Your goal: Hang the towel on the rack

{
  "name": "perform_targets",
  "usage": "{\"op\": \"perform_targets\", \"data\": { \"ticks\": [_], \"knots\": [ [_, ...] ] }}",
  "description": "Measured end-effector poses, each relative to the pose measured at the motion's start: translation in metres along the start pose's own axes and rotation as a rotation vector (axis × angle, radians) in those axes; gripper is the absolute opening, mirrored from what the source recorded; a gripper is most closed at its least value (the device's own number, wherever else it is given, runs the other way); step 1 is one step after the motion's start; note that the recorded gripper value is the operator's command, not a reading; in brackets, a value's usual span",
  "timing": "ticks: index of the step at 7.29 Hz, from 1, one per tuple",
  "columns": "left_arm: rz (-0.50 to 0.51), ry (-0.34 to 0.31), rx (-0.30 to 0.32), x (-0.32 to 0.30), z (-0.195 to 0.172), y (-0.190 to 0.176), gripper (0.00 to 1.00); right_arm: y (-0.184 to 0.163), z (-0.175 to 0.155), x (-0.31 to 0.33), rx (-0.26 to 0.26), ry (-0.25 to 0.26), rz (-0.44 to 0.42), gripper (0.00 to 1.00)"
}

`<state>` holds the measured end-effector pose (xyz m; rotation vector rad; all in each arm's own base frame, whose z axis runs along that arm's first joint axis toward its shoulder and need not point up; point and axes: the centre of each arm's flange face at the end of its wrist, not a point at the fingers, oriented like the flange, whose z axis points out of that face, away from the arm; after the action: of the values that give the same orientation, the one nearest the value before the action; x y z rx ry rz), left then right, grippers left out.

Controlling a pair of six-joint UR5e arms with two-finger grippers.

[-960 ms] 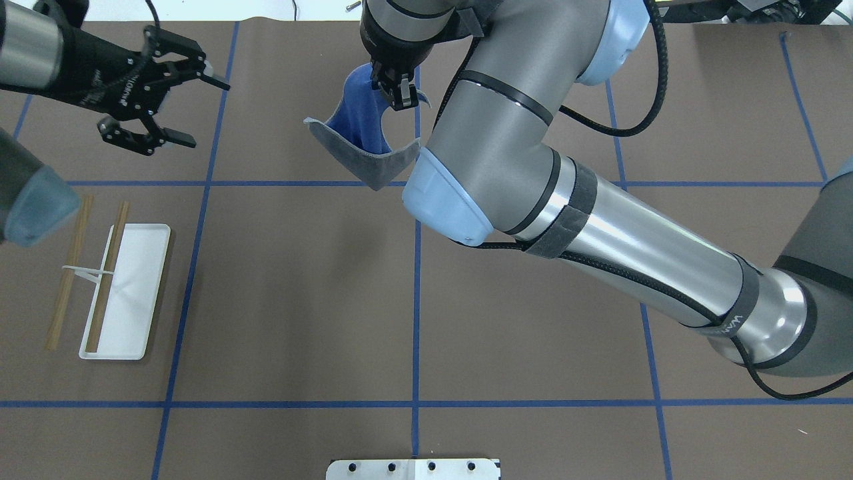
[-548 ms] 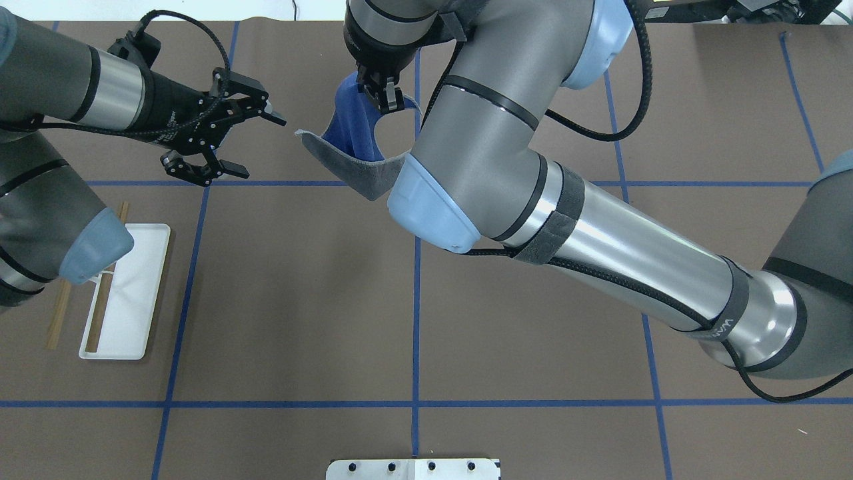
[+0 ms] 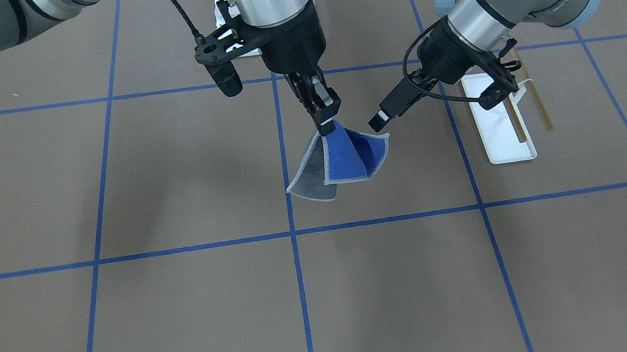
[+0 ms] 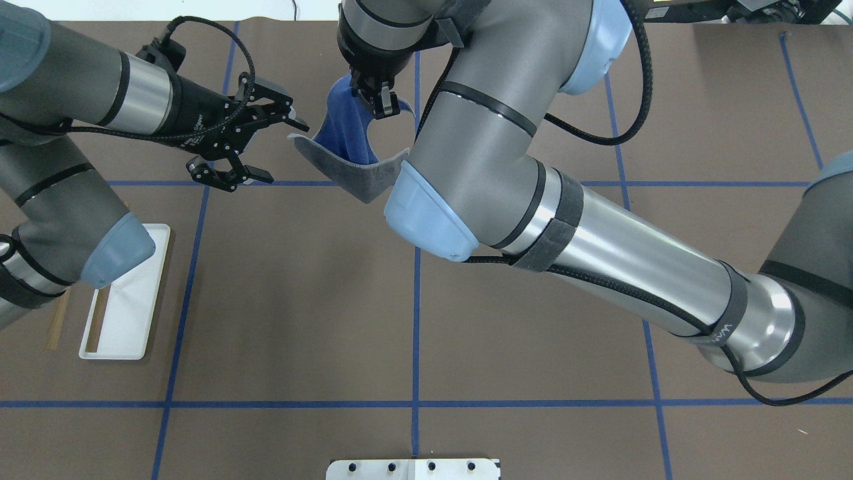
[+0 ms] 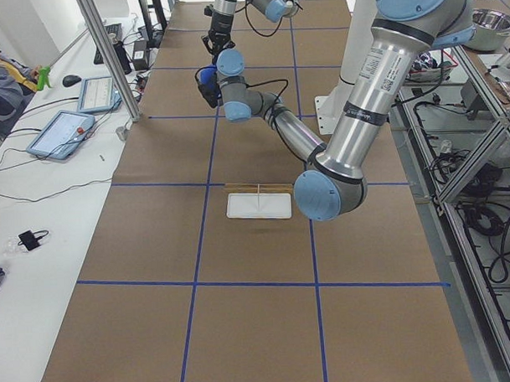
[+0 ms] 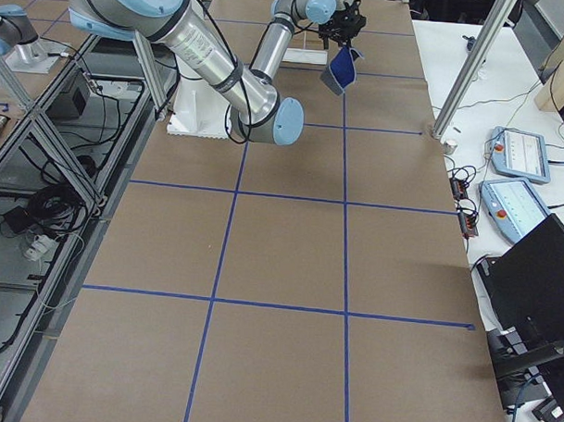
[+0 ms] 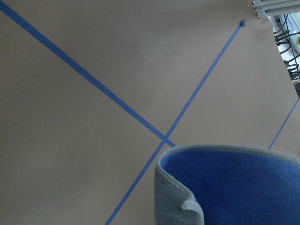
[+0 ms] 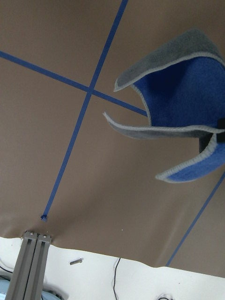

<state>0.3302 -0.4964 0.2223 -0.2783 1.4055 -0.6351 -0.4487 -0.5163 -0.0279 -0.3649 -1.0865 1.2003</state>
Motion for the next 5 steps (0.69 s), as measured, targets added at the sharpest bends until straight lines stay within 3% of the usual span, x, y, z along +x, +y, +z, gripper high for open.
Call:
{"op": "perform_targets", "data": {
  "ticks": [3,4,5],
  "knots": [
    [-0.005,0.007,0.004,0.003,0.001,0.002,0.84,0.003,-0.009,0.005,-0.024,-0.003,-0.011,0.0],
    [-0.004,0.008,0.004,0.003,0.001,0.002,0.7,0.003,-0.011,0.007,-0.031,-0.004,-0.014,0.0],
    [-0.004,0.009,0.004,0.004,0.001,0.003,0.44,0.005,-0.013,0.009,-0.036,-0.005,-0.016,0.0]
  ]
}}
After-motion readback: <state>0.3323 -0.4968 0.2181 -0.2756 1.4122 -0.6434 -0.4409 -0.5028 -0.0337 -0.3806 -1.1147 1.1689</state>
